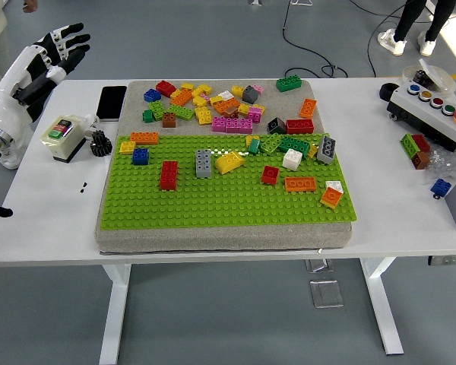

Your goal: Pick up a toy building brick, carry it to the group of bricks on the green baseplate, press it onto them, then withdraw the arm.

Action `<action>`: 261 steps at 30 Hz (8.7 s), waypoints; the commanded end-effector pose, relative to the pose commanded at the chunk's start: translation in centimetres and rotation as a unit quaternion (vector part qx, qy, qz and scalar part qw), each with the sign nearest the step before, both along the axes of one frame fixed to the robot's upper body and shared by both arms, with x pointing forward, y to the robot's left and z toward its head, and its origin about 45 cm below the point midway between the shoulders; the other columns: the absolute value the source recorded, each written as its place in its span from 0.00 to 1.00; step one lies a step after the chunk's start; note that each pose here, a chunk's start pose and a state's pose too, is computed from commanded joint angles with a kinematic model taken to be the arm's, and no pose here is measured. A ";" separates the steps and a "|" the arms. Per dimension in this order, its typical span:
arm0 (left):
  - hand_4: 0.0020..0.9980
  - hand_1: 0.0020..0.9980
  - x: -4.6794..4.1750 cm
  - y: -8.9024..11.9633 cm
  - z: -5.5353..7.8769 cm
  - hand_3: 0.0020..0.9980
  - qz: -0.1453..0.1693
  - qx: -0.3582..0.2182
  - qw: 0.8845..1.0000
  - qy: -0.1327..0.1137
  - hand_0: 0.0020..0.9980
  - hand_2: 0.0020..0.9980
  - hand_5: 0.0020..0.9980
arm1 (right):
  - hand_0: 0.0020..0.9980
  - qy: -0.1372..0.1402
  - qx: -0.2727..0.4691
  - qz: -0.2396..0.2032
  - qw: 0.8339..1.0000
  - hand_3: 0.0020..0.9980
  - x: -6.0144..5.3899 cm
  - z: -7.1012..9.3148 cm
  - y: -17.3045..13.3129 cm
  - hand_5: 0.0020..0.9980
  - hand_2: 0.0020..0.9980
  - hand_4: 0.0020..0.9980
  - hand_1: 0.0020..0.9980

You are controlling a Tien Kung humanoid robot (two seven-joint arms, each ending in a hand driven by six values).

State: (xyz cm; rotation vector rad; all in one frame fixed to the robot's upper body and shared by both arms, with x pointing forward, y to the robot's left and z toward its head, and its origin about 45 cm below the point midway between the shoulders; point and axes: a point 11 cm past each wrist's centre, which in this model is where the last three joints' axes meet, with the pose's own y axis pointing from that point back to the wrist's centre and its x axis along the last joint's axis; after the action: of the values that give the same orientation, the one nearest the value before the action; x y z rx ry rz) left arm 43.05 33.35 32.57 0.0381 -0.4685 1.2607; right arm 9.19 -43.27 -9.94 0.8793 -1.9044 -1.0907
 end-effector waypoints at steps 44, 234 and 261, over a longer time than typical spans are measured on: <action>0.92 0.95 0.93 -9.2 -8.0 0.96 -0.152 0.408 0.900 0.035 1.00 0.93 0.07 | 0.73 -0.008 -0.009 -0.005 1.000 0.62 0.4 0.2 -0.4 0.49 0.68 0.95 0.64; 0.63 0.71 2.85 -8.2 -12.7 0.61 -0.123 0.484 0.845 0.194 0.75 0.63 0.05 | 0.72 -0.005 -0.007 -0.002 1.000 0.61 0.0 0.2 -0.4 0.49 0.68 0.94 0.64; 0.98 0.77 2.57 -8.6 -12.2 0.87 -0.130 0.459 0.857 0.195 0.84 0.80 0.27 | 0.73 -0.004 -0.007 -0.002 1.000 0.61 0.0 0.1 -0.4 0.49 0.68 0.94 0.64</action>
State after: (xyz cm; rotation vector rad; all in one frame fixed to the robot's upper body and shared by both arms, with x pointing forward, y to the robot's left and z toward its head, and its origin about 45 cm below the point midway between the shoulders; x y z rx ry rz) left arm 45.62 24.72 20.40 0.9928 -0.6554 0.6387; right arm 9.16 -43.63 -9.81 0.8731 -1.9201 -1.0761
